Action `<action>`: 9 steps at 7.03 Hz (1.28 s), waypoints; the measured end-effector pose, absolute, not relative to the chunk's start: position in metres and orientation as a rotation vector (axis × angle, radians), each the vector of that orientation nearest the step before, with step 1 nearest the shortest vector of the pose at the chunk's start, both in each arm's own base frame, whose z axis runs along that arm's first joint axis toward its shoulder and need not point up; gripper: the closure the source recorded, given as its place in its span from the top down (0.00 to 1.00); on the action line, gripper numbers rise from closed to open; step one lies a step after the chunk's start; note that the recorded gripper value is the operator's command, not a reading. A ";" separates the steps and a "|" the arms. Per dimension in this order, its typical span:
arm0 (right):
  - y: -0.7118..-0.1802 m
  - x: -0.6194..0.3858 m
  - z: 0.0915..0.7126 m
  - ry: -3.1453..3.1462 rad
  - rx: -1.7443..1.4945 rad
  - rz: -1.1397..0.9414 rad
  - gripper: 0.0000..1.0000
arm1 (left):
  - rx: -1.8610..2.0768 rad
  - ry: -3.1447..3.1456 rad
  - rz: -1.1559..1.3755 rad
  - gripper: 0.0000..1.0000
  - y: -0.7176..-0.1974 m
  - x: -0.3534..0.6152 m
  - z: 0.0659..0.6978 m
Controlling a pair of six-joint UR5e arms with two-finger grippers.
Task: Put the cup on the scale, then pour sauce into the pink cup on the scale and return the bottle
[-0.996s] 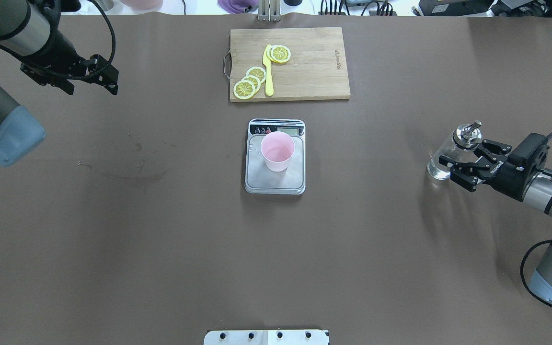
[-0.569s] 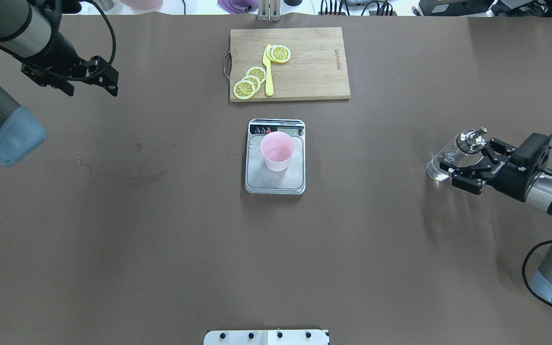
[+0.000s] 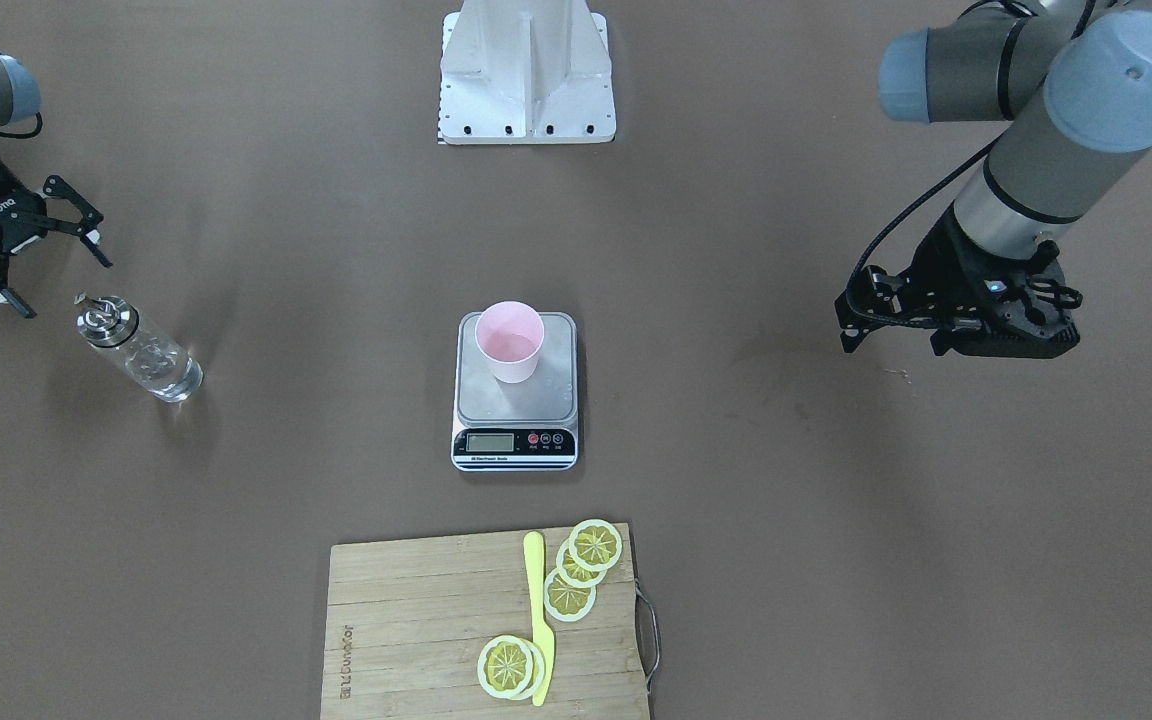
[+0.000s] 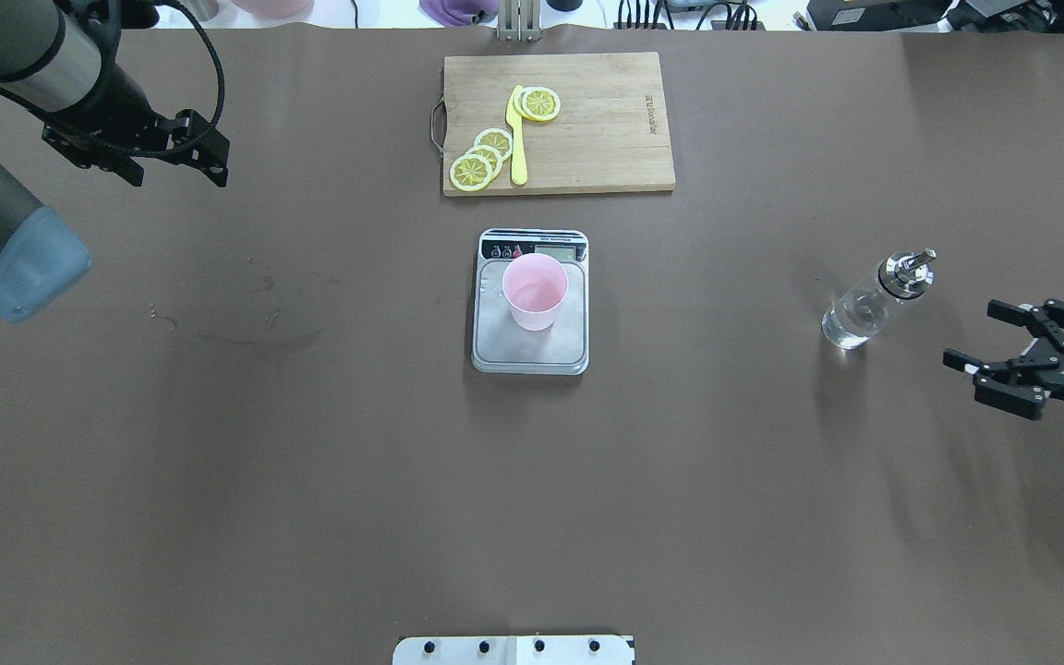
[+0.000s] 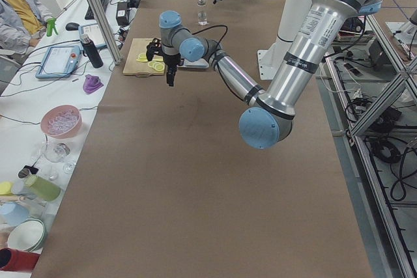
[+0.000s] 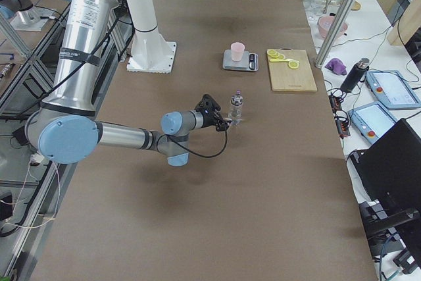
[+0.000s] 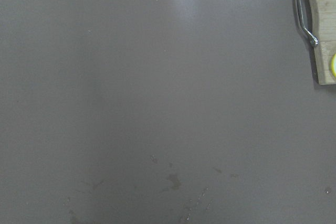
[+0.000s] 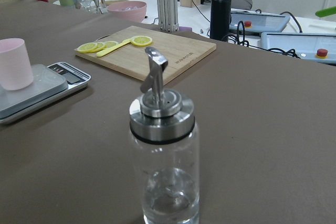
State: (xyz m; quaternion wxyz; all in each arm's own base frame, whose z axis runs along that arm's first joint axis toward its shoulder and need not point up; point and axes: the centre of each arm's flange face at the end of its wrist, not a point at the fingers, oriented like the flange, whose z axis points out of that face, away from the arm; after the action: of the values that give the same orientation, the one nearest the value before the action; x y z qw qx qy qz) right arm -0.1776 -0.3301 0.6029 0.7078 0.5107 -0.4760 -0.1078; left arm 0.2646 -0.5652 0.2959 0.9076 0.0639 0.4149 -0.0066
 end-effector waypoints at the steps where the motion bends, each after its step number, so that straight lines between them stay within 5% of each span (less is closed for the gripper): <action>1: -0.335 -0.143 0.620 -1.051 1.089 -0.249 1.00 | 0.132 0.856 -0.014 0.97 -0.565 0.265 0.296; 6: -0.476 -0.021 0.606 -1.009 0.635 -0.028 1.00 | 0.119 0.849 -0.021 0.98 -0.567 0.266 0.302; 9: -0.500 -0.012 0.618 -0.958 0.380 0.078 1.00 | 0.106 0.841 -0.025 0.97 -0.565 0.265 0.312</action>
State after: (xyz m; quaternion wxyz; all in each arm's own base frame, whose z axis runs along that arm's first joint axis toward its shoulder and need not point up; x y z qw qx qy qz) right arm -0.0121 -0.4999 0.6179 0.8695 0.1816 -0.4578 0.0375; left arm 0.2648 -0.5653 0.3125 0.9115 0.0517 0.4079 -0.0121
